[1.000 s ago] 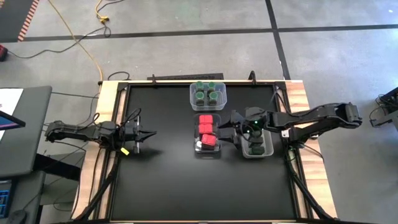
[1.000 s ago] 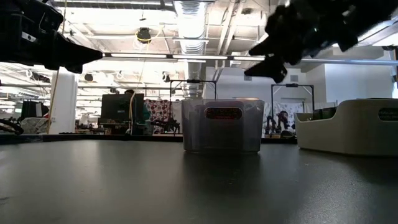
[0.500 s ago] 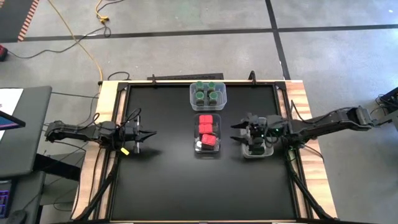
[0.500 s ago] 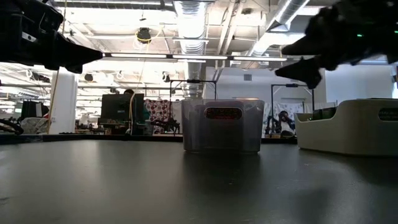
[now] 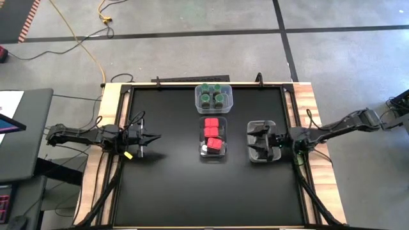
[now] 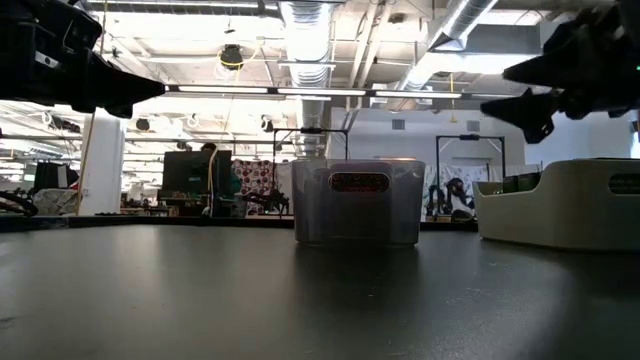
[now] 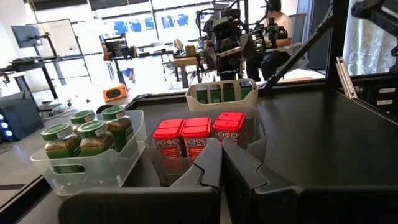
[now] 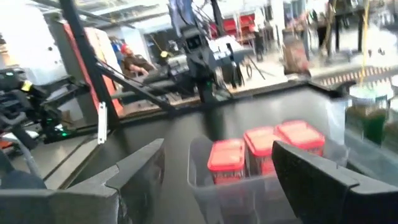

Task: Sort spices by type
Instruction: Return to Home Position

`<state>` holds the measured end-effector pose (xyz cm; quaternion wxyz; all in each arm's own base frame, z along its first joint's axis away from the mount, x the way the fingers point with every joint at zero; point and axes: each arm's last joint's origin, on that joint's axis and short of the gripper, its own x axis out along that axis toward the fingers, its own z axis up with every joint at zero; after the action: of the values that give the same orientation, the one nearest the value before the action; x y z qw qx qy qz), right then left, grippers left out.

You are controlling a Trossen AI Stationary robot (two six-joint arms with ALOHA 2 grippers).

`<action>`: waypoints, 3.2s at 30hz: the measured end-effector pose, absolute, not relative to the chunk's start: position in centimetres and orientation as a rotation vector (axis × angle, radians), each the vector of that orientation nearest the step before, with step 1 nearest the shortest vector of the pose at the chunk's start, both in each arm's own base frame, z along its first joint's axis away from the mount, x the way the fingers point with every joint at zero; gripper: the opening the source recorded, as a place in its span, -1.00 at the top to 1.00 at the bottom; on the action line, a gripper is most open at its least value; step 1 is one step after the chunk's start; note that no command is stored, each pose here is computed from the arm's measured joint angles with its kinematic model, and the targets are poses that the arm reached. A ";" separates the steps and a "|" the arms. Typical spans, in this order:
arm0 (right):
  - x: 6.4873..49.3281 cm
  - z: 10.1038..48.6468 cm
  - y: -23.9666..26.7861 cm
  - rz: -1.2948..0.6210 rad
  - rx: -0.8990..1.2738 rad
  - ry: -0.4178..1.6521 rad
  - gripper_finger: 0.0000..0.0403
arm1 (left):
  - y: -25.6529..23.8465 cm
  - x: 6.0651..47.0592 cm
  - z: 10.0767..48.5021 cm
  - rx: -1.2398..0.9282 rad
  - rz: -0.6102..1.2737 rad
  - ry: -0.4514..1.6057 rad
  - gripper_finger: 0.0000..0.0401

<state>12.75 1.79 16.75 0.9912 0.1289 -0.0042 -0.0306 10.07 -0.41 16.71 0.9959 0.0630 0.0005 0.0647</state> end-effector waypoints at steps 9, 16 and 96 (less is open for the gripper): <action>10.8 17.4 1.2 -0.035 0.186 -0.060 -0.60 | -0.4 10.1 16.7 0.126 0.130 0.001 1.00; 9.6 17.4 1.0 -0.032 0.180 -0.092 -0.60 | -0.4 10.1 16.7 0.126 0.130 0.001 1.00; 9.7 17.0 0.7 -0.085 -0.046 -0.043 0.93 | -0.4 10.1 16.7 0.126 0.132 0.003 1.00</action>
<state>9.67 0.72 17.00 0.9986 -0.0231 -0.0214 -0.0425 10.08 -0.41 16.70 0.9958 0.0631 0.0013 0.0658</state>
